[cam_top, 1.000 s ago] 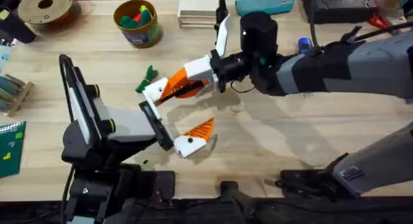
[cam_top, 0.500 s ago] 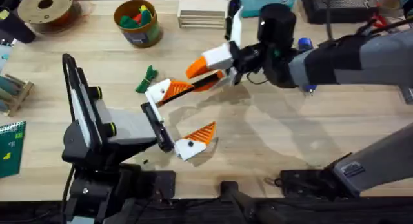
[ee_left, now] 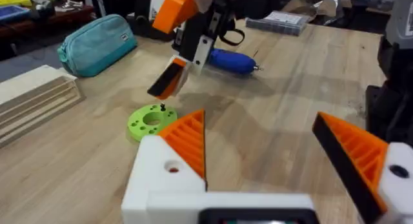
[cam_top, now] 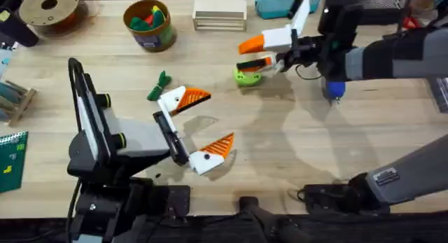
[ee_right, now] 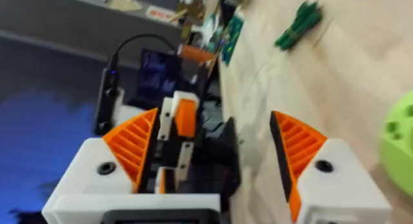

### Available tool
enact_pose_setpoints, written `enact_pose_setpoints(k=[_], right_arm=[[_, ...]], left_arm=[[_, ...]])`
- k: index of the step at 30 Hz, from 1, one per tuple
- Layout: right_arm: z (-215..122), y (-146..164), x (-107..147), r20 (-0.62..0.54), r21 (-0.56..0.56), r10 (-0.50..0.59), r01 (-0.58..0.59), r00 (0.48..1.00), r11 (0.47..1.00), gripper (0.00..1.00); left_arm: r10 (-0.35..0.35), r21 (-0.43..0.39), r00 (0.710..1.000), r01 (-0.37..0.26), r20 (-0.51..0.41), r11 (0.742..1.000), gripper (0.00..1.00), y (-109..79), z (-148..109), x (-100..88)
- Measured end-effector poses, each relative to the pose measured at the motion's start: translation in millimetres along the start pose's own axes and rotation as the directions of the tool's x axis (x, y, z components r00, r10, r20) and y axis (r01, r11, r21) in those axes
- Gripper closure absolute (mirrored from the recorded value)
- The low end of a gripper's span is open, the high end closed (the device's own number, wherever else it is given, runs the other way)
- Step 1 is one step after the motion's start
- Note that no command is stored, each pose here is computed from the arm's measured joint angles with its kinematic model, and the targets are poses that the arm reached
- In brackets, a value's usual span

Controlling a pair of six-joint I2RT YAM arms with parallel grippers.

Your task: Pick up the gripper from the table and insert it into the empty holder that is missing its gripper. Then pick up a screw, insert it into the mounting hole, and use the screwdriver to tighten it. Finally, clean up the table by picking up the vegetable and placing it into the bucket.

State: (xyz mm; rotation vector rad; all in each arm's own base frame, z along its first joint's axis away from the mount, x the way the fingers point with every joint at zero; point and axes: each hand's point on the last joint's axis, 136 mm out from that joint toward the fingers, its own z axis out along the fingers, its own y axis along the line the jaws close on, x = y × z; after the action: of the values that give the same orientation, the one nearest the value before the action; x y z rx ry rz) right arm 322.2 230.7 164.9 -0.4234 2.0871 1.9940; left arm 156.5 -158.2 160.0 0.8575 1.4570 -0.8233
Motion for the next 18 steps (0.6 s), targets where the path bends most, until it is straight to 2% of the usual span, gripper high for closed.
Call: enact_pose_setpoints(k=[4, 10, 15, 18], right_arm=[[-17, -11, -12, 0.069, 0.05, -0.046, 0.043, 0.997, 0.998, 0.064], [-37, -45, -15, 0.127, 0.179, 0.069, -0.091, 0.99, 0.98, 0.064], [-41, -46, -25, 0.077, 0.331, 0.111, -0.13, 0.991, 0.934, 0.062], [-41, -34, -25, -0.025, 0.473, 0.091, -0.068, 0.996, 0.879, 0.061]], left_arm=[[0.0, 0.0, 1.0, 0.0, 0.0, 1.0, 0.006, 0.0, 0, 0.0], [0.0, 0.0, 1.0, 0.0, 0.0, 1.0, 0.005, -0.1, 0, 0.1], [0.0, 0.001, 1.0, 0.0, 0.0, 1.0, 0.005, -0.2, 0, 0.1], [-0.001, 0.003, 1.0, 0.001, 0.0, 1.0, 0.005, -0.5, 0, 0.1]])
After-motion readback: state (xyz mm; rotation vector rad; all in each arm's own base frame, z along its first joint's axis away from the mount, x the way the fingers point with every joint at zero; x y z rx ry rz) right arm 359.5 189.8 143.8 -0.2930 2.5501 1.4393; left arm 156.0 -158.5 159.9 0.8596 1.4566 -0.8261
